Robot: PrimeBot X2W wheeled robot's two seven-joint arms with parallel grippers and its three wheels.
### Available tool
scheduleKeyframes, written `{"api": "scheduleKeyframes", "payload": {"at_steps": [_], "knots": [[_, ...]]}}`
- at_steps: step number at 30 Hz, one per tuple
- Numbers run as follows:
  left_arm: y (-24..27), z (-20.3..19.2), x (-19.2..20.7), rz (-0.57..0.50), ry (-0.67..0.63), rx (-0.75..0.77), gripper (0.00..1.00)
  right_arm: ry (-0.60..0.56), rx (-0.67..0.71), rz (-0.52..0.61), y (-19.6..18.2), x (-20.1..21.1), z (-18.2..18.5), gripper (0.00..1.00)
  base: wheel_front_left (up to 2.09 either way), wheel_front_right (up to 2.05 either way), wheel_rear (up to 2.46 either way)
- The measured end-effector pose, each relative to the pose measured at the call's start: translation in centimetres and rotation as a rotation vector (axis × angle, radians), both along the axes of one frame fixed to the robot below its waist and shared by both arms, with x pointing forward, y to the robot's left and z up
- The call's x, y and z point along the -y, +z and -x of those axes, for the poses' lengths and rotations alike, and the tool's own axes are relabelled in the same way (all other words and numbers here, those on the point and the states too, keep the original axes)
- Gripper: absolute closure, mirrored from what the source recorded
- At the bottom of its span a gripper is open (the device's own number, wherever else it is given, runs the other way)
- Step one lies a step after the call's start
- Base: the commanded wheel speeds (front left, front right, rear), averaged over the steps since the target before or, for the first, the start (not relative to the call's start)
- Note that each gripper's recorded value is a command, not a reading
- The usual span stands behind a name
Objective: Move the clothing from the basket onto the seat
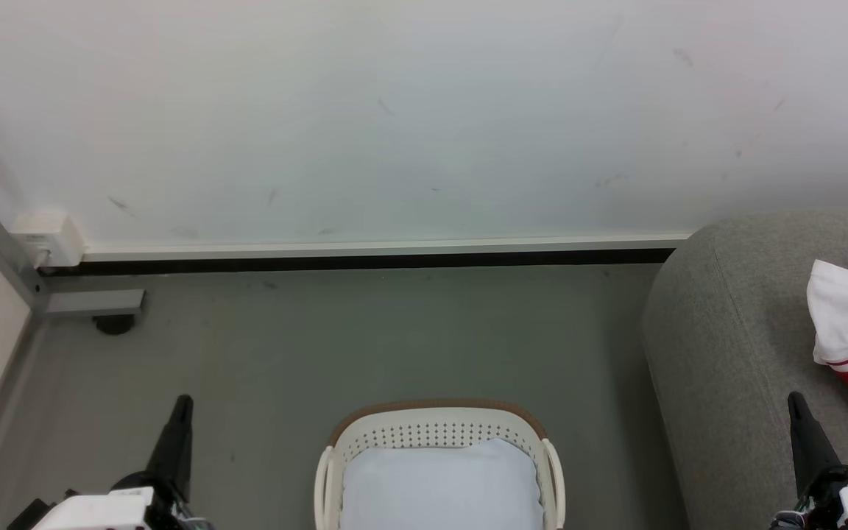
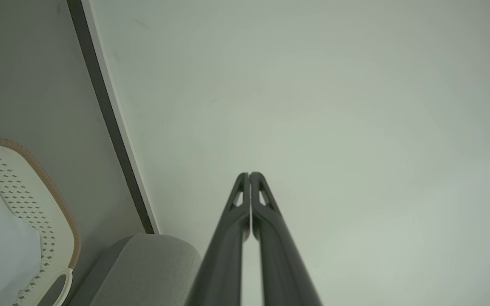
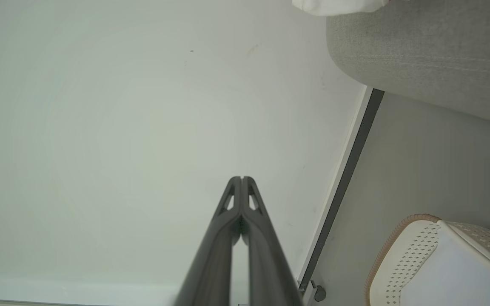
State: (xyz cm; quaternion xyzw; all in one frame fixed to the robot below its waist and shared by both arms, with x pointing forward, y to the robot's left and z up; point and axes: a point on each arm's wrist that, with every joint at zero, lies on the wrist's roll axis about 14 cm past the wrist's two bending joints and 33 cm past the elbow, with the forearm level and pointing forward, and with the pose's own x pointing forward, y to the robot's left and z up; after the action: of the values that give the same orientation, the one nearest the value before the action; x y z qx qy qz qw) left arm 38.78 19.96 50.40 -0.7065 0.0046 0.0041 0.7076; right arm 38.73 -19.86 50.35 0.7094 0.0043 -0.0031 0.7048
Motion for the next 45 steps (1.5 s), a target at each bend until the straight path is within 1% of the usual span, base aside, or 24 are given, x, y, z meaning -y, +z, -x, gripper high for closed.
{"api": "scheduleKeyframes", "payload": {"at_steps": [45], "knots": [[0.0,0.0,0.01,0.0,0.0,0.0,1.0,0.0,0.0,0.0,0.0,0.0,0.0,1.0,0.0,0.0,0.0]]}}
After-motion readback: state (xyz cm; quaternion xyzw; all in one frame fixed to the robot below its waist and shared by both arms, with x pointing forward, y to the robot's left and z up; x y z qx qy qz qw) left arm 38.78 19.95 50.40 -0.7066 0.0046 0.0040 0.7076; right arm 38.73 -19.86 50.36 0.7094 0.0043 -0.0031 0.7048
